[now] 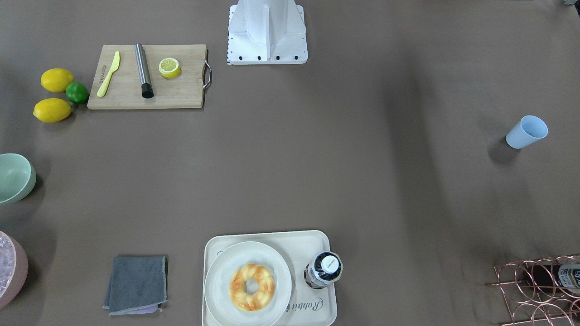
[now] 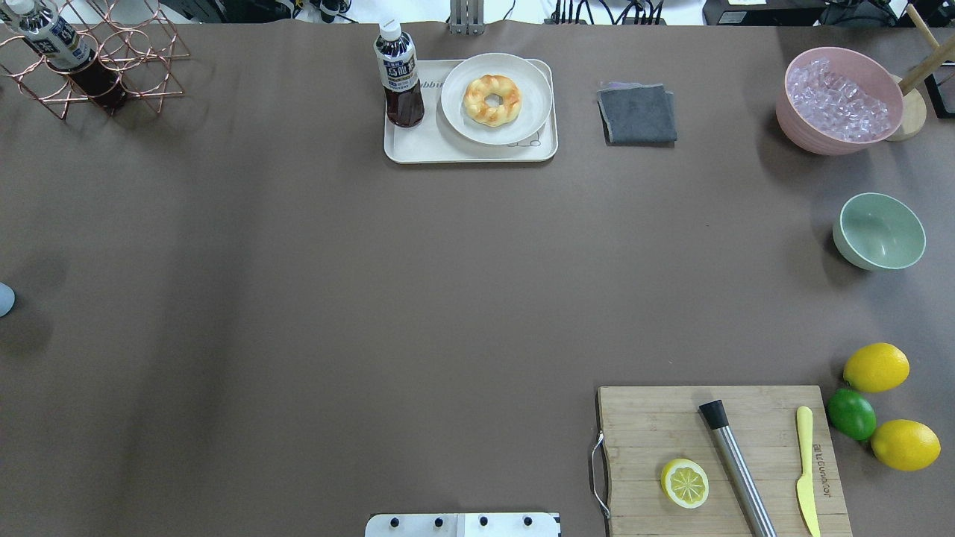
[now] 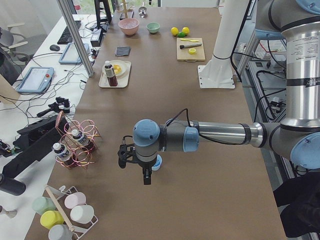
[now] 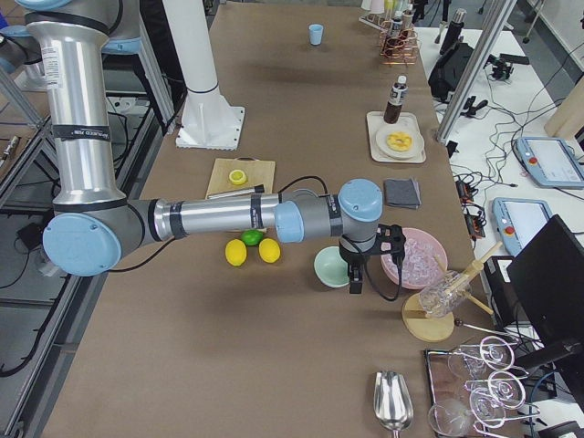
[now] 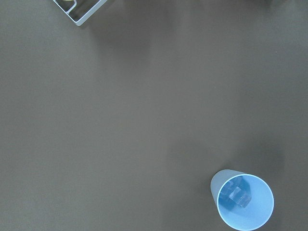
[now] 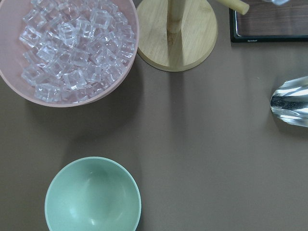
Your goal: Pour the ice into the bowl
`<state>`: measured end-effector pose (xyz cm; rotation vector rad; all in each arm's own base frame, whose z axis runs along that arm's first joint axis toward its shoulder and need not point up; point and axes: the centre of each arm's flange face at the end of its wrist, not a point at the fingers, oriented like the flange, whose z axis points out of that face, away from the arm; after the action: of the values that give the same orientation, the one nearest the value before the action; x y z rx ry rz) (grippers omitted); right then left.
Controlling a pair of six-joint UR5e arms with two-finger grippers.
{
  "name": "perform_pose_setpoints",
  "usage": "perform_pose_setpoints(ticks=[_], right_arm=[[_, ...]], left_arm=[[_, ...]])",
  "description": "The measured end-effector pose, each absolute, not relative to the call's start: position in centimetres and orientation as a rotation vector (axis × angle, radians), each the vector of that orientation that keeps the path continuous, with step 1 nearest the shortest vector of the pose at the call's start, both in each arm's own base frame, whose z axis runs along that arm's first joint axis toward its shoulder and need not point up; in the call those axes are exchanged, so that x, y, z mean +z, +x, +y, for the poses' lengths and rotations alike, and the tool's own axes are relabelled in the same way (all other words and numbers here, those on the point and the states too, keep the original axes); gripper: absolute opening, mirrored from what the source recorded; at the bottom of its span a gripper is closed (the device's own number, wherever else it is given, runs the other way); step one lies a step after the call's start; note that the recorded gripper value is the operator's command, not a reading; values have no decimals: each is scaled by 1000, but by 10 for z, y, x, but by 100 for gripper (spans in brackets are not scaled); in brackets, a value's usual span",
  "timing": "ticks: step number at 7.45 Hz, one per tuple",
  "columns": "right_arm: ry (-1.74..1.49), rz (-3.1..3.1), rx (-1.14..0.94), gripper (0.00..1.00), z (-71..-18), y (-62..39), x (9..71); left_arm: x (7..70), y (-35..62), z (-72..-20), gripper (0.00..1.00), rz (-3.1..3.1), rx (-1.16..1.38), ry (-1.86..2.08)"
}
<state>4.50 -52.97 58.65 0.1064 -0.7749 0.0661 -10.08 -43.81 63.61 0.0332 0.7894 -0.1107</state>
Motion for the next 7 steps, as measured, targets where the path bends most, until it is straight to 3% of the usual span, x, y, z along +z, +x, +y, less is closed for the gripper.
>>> perform_pose_setpoints(ticks=[7], right_arm=[[104,-775,68,99,-529,45,587]], left_arm=[[618,-101,-435,98,791,-173,32]])
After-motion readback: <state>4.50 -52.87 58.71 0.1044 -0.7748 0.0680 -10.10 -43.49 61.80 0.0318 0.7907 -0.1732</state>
